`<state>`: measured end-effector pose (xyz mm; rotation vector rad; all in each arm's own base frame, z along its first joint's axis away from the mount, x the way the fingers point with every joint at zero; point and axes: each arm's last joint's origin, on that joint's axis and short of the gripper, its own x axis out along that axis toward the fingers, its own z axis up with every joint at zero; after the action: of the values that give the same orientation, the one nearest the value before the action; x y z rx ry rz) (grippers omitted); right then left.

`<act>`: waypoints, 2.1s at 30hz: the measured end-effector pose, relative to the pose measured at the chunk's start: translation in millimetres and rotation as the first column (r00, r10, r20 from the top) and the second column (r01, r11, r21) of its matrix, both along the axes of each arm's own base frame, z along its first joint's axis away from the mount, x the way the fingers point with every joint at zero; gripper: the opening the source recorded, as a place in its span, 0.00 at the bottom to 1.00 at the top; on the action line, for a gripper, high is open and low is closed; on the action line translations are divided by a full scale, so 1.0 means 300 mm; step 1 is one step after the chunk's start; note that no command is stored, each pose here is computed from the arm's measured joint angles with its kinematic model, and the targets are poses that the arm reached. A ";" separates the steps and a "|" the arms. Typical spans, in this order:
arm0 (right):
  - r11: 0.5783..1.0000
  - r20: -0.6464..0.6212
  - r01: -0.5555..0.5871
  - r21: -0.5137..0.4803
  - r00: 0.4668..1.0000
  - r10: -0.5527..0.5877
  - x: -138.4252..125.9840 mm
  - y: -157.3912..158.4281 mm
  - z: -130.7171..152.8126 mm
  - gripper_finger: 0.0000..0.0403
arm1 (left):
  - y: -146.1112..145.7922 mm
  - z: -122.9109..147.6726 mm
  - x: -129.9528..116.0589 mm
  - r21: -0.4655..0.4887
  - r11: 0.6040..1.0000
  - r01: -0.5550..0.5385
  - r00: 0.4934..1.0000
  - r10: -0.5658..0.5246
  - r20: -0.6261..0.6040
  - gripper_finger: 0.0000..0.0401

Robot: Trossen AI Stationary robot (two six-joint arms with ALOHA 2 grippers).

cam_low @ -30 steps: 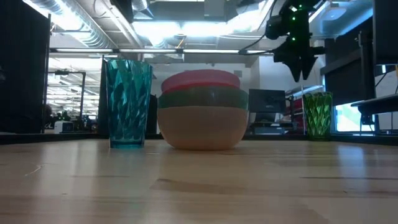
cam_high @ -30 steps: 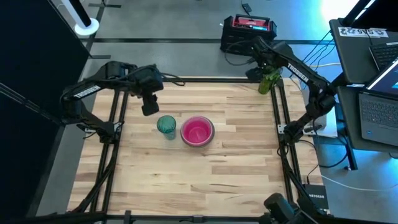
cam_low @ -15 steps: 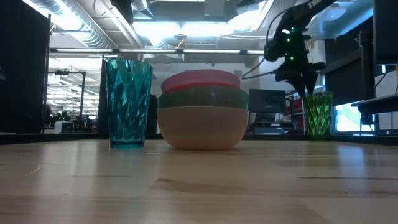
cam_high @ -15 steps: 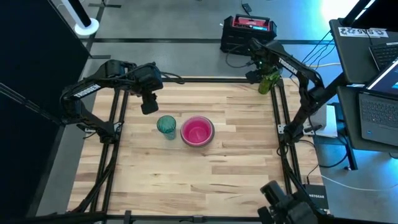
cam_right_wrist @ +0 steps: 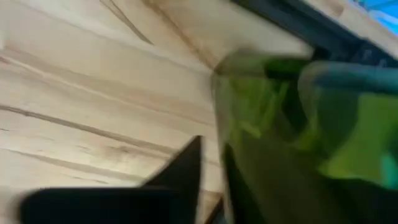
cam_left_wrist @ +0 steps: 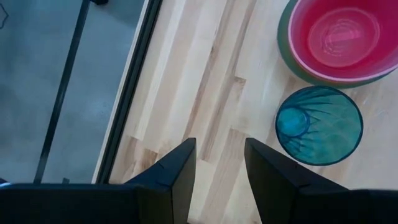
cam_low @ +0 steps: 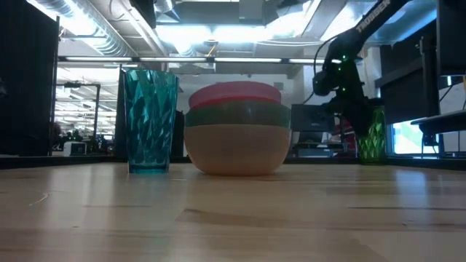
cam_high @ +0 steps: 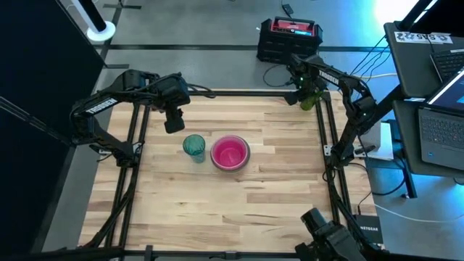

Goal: Nest bowls inside each other
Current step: Stack the green cup on top of the blue cup

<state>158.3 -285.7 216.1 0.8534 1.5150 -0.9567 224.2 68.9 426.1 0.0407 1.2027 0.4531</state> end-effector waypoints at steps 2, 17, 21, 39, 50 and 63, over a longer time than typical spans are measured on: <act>1.000 0.011 -0.020 0.001 1.000 0.020 0.001 0.000 0.002 0.04 | 0.000 0.000 0.000 0.001 1.000 0.003 1.000 -0.003 -0.001 0.31; 0.810 0.286 -0.496 -0.313 0.764 0.579 0.352 0.253 0.424 0.00 | -0.012 0.015 -0.022 -0.032 0.995 -0.093 0.994 0.094 0.060 0.31; 0.687 0.316 -0.605 -0.403 0.612 0.725 0.503 0.383 0.485 0.00 | -0.025 0.039 -0.061 -0.048 0.990 -0.134 0.984 0.139 0.114 0.31; 0.403 0.415 -0.679 -0.614 0.156 0.896 0.904 0.885 0.570 0.00 | -0.110 0.158 -0.373 -0.112 0.967 -0.228 0.879 0.254 0.403 0.31; 0.417 0.440 -0.664 -0.621 0.145 0.886 0.992 0.938 0.494 0.00 | -0.120 0.041 -0.412 -0.111 0.965 -0.237 0.916 0.260 0.305 0.31; 0.452 0.472 -0.704 -0.547 0.186 0.862 1.046 0.940 0.395 0.00 | -0.120 -0.046 -0.412 -0.113 0.963 -0.245 0.939 0.265 0.221 0.31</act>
<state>472.0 -3.7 334.6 0.0892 0.8745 0.0881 100.6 32.9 412.3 -0.2392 0.9956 0.6165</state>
